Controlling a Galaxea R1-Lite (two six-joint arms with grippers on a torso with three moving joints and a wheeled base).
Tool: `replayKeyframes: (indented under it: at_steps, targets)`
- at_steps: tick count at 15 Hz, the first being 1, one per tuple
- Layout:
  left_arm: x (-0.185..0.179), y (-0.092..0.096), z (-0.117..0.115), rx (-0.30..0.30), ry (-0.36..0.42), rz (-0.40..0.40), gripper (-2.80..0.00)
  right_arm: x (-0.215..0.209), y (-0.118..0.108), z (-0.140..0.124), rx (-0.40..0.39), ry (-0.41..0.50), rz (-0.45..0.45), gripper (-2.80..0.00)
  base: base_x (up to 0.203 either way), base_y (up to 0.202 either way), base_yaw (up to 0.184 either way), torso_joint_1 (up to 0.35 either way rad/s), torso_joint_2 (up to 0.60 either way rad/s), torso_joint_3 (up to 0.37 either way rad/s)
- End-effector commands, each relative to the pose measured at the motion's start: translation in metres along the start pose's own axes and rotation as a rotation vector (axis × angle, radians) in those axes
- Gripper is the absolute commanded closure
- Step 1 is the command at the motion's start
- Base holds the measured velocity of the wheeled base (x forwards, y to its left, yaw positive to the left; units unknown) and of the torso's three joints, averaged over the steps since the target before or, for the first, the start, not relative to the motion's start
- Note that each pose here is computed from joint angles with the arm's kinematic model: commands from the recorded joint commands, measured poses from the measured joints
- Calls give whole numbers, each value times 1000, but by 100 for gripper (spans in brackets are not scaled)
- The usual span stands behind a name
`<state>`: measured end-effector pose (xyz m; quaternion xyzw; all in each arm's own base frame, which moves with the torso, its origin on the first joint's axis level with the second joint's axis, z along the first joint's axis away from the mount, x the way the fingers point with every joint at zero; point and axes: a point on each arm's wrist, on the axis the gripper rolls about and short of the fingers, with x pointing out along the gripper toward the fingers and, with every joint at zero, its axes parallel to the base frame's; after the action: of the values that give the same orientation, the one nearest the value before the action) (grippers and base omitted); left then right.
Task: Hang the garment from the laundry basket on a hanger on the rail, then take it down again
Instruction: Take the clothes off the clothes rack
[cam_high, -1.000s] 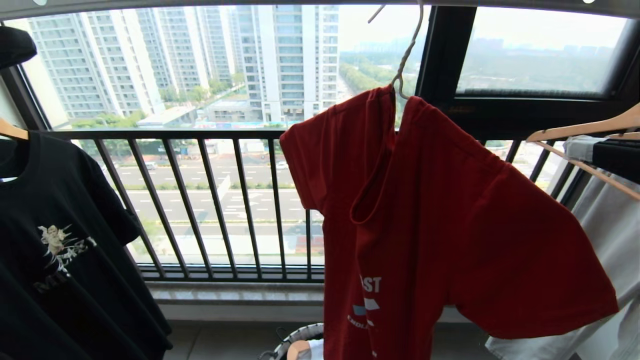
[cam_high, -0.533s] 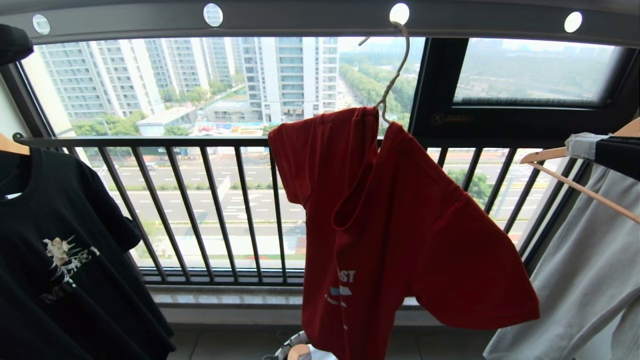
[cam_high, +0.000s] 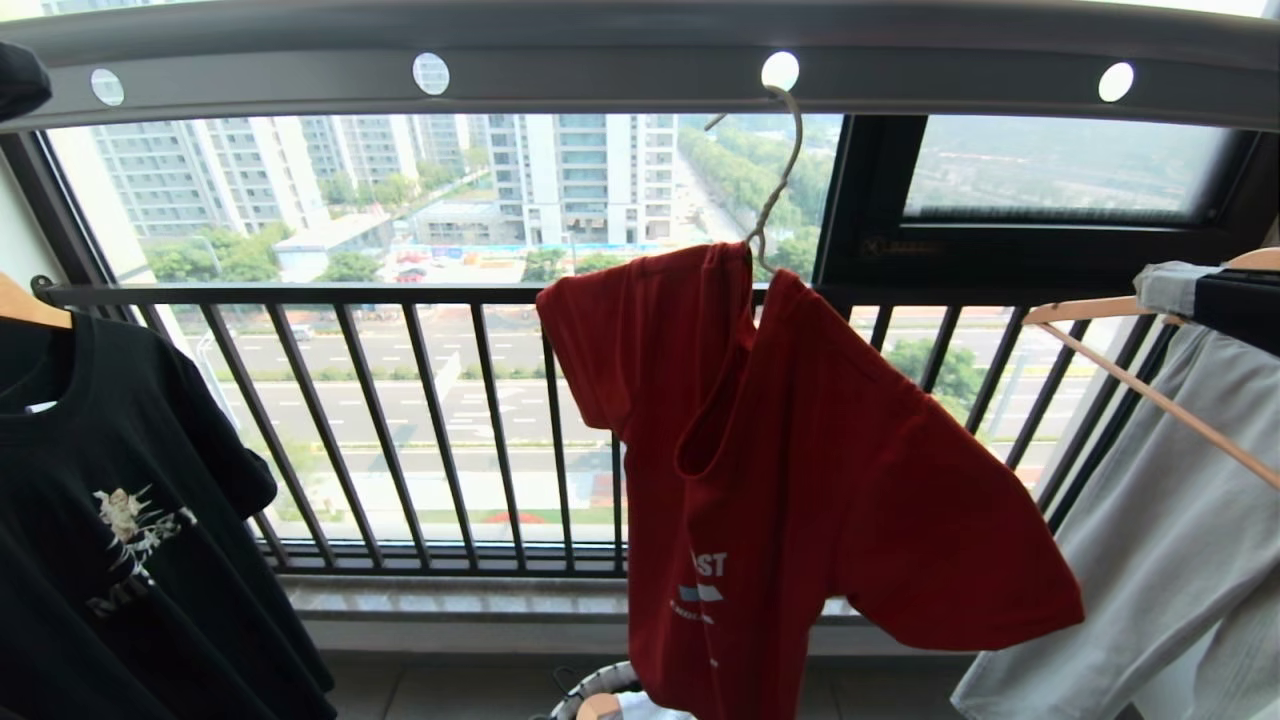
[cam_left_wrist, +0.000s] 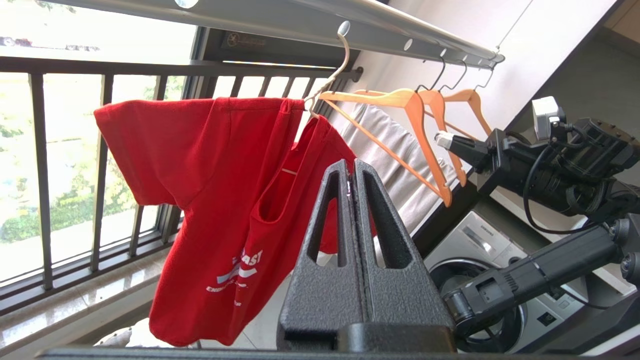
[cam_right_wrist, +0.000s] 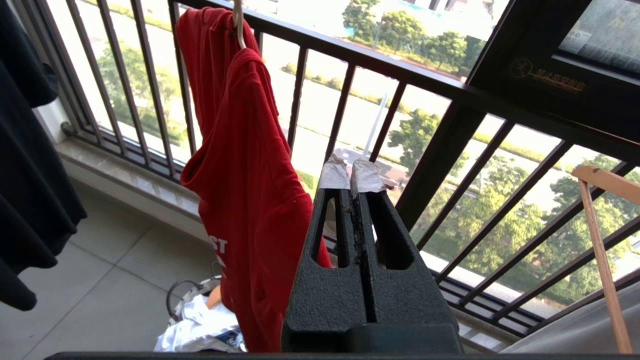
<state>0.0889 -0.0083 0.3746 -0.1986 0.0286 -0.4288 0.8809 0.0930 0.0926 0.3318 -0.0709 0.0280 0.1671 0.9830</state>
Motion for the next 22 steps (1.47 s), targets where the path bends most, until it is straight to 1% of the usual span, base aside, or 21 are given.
replayKeyframes:
  at_steps: [1,6,10,13,14,18,22]
  targets:
    - [0,-1,0,0,1,-5,0,0,0,0,-2,2,-2,0,0,0,0,85,-188,-103]
    - [0,-1,0,0,1,-5,0,-1,-1,1,4,-4,-4,0,0,0,0,79,-148,-74]
    - [0,0,0,-2,1,-3,0,-3,-2,2,9,-13,-2,0,0,0,0,0,0,0]
    - [0,0,0,-3,2,-4,0,-1,-1,1,-8,-5,-7,0,0,0,0,0,0,0]
    - [0,1,0,-4,3,-3,0,1,0,1,-9,-4,-8,0,0,0,0,0,0,0]
    - [0,1,0,-4,4,-3,0,12,1,7,16,-49,-45,0,0,0,0,0,0,0]
    - [-1,-1,-1,1,0,-4,0,32,12,13,-18,-20,-45,0,0,0,0,0,0,0]
